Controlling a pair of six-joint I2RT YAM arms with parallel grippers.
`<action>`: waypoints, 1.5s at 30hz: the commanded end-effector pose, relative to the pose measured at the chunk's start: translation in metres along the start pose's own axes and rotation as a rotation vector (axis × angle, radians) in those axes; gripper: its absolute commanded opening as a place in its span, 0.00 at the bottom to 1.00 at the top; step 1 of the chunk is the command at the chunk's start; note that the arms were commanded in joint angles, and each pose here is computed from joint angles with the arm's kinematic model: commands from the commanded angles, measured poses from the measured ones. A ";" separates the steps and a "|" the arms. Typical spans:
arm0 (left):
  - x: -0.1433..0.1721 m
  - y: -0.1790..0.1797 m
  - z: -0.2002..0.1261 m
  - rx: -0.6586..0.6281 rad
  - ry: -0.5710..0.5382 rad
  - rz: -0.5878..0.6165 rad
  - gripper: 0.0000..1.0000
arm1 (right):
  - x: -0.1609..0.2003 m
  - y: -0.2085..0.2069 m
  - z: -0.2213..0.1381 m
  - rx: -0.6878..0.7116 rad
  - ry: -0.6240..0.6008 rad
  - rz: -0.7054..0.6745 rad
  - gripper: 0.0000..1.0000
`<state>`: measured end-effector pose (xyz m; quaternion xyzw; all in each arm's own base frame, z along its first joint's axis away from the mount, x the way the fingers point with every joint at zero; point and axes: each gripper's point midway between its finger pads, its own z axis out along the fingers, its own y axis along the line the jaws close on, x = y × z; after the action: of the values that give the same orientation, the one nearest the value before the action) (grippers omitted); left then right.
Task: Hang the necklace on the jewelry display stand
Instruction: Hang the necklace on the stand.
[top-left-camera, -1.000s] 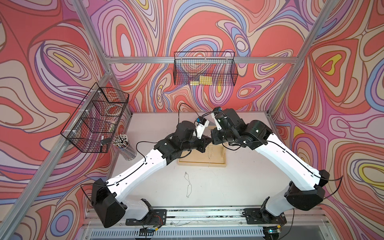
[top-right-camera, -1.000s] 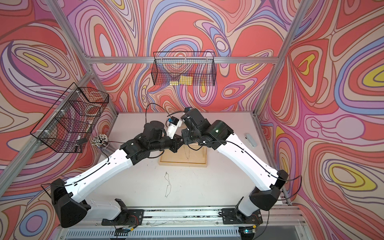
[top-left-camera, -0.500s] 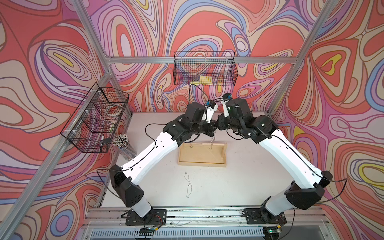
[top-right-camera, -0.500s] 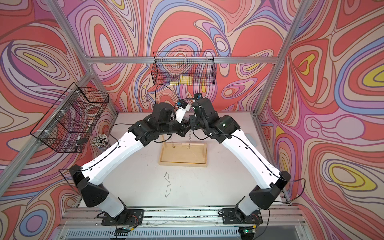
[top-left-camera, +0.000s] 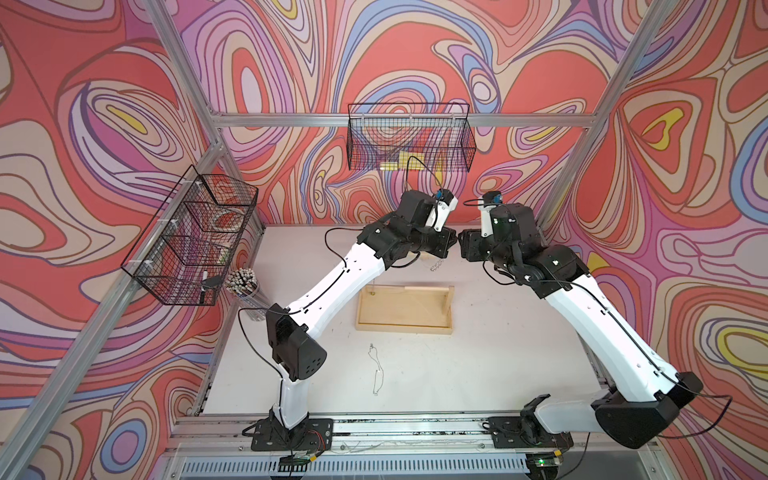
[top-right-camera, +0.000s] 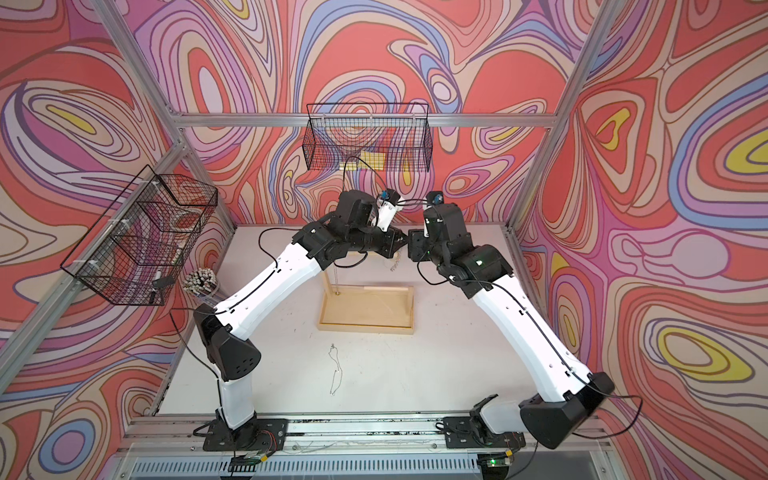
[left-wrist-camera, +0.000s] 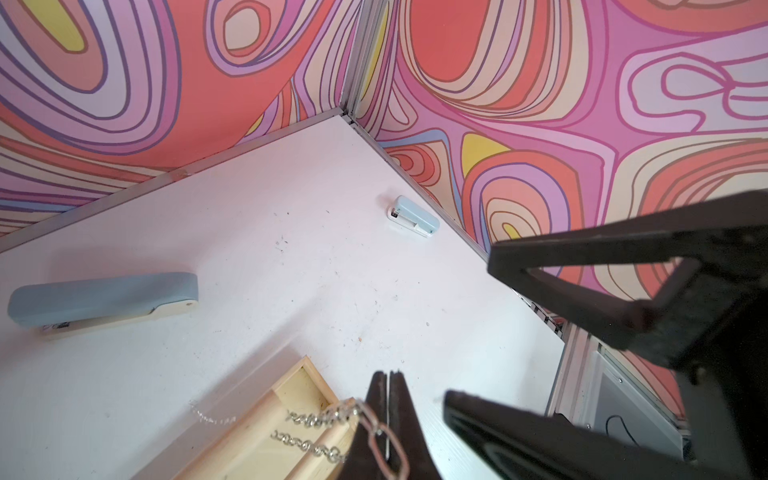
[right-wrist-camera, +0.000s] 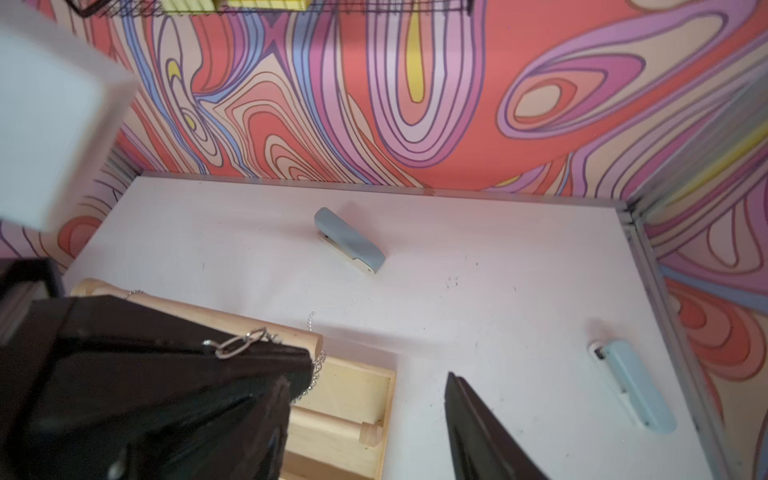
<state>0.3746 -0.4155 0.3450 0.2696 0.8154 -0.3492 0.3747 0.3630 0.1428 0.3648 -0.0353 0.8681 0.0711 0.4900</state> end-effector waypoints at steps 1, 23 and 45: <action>0.001 -0.002 0.006 0.012 0.028 -0.007 0.00 | -0.005 -0.012 -0.007 0.006 -0.043 0.048 0.72; 0.017 0.052 0.023 -0.119 0.052 -0.069 0.00 | 0.023 -0.015 0.014 -0.023 0.022 0.071 0.74; 0.026 0.088 -0.019 -0.209 0.018 -0.110 0.00 | 0.027 -0.007 0.029 -0.051 0.061 0.074 0.74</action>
<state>0.4139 -0.3528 0.2818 0.1920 0.8732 -0.2829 0.3472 0.3706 0.1377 0.3201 -0.0202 0.8859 0.0992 0.4527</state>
